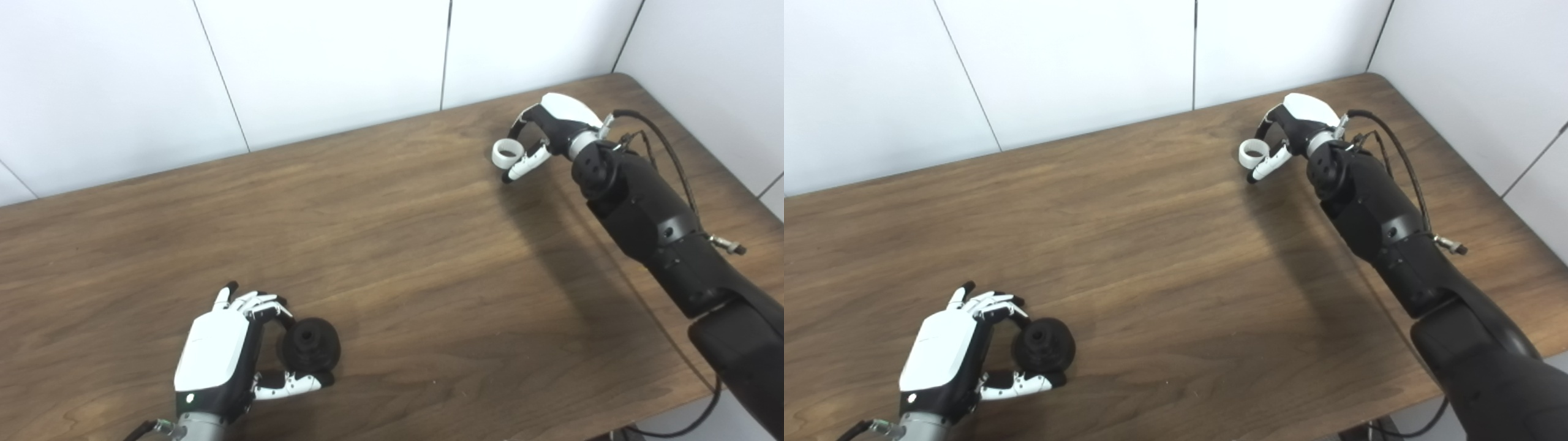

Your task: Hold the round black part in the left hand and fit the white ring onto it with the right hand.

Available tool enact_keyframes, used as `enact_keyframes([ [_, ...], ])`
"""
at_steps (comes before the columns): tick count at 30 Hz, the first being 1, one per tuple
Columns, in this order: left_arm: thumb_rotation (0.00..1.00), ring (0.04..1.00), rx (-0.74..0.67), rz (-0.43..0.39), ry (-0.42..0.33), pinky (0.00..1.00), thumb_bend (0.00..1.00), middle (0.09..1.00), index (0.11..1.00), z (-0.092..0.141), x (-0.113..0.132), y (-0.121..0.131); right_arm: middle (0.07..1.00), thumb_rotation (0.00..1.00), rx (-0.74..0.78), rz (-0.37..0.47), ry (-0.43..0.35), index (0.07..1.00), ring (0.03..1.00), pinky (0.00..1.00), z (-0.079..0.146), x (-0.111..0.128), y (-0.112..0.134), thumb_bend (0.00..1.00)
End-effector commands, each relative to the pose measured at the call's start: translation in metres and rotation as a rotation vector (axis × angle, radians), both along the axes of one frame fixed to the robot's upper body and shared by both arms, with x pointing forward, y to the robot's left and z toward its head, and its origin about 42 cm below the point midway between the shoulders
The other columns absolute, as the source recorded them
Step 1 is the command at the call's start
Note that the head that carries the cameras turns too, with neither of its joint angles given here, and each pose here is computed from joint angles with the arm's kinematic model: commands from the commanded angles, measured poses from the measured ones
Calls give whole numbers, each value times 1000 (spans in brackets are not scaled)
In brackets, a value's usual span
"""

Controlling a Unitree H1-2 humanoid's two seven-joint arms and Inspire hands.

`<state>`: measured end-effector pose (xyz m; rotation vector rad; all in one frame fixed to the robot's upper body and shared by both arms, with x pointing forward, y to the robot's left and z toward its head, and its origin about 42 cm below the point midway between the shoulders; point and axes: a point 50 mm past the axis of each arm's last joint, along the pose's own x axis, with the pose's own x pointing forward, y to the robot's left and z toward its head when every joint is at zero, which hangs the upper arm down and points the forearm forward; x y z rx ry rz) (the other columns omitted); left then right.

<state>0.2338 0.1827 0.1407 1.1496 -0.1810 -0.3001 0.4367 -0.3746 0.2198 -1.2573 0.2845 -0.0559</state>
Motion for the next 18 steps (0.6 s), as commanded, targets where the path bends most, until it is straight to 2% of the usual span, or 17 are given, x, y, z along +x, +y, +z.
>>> enact_keyframes([
  [1,52,838,25,-8,36,980,524,747,481,-5,-6,2,869,235,-35,21,-100,638,937,991,32,11,1,772],
  [18,52,845,29,-11,40,993,524,747,482,-3,-5,1,862,227,-35,15,-93,623,938,999,33,12,-1,759],
])
